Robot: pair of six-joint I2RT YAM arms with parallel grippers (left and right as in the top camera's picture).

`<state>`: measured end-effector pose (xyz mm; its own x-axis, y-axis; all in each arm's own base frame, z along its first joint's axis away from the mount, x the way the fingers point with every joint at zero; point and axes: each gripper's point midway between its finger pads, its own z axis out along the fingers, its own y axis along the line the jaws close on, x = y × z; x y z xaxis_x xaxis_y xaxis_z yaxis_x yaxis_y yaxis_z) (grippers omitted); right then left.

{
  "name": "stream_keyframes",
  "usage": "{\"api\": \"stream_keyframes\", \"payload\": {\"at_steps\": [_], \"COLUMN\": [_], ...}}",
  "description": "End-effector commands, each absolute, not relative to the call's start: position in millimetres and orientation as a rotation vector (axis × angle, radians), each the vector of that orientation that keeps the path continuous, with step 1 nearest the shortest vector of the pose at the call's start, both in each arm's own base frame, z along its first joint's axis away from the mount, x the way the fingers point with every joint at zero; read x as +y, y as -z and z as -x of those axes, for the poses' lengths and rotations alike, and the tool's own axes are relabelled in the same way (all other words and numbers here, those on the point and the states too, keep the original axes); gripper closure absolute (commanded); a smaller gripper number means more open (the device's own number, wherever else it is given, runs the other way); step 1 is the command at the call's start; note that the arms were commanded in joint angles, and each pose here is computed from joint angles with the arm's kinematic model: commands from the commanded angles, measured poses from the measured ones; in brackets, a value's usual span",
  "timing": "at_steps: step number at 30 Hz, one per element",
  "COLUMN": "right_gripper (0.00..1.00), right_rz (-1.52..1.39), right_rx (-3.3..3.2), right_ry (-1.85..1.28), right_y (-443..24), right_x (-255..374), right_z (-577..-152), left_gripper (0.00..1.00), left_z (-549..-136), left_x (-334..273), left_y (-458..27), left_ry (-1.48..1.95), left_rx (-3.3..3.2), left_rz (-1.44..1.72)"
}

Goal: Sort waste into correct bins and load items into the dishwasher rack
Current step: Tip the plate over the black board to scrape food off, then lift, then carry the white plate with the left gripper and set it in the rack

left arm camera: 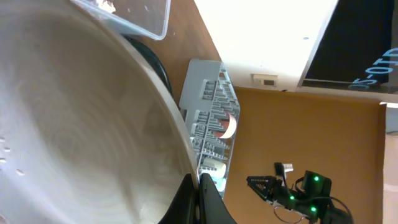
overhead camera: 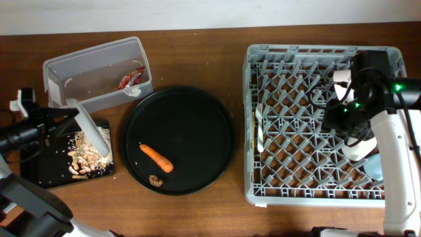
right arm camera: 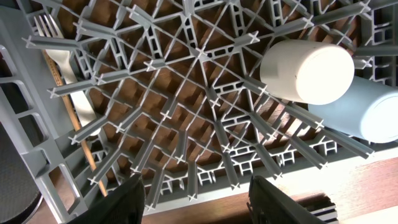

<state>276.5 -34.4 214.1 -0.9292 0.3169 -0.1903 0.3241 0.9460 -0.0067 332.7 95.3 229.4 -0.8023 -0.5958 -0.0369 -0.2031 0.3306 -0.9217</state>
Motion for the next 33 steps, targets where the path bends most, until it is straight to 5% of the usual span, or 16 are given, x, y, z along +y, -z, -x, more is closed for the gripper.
{"api": "stream_keyframes", "payload": {"at_steps": [1, 20, 26, 28, 33], "right_gripper": [0.43, 0.43, 0.43, 0.43, 0.42], "right_rz": [-0.495, -0.479, -0.491, -0.788, -0.963], "right_rx": [2.915, 2.928, 2.939, 2.885, 2.928], "right_ry": [0.078, 0.079, 0.139, 0.429, 0.234], "right_y": [-213, -213, -213, -217, -215], "right_x": [-38, -38, -44, -84, -93], "right_z": [-275, -273, -267, -244, -222], "left_gripper": [1.00, 1.00, 1.00, 1.00, 1.00], "left_z": [-327, -317, -319, -327, -374], "left_x": [96, 81, -52, -111, -289], "left_y": [-226, -242, -279, -291, -316], "left_ry": [1.385, 1.387, 1.301, 1.413, 1.324], "left_rx": [2.291, 2.234, 2.307, 2.241, 2.118], "left_rz": [0.671, 0.385, -0.300, -0.458, -0.599]}}
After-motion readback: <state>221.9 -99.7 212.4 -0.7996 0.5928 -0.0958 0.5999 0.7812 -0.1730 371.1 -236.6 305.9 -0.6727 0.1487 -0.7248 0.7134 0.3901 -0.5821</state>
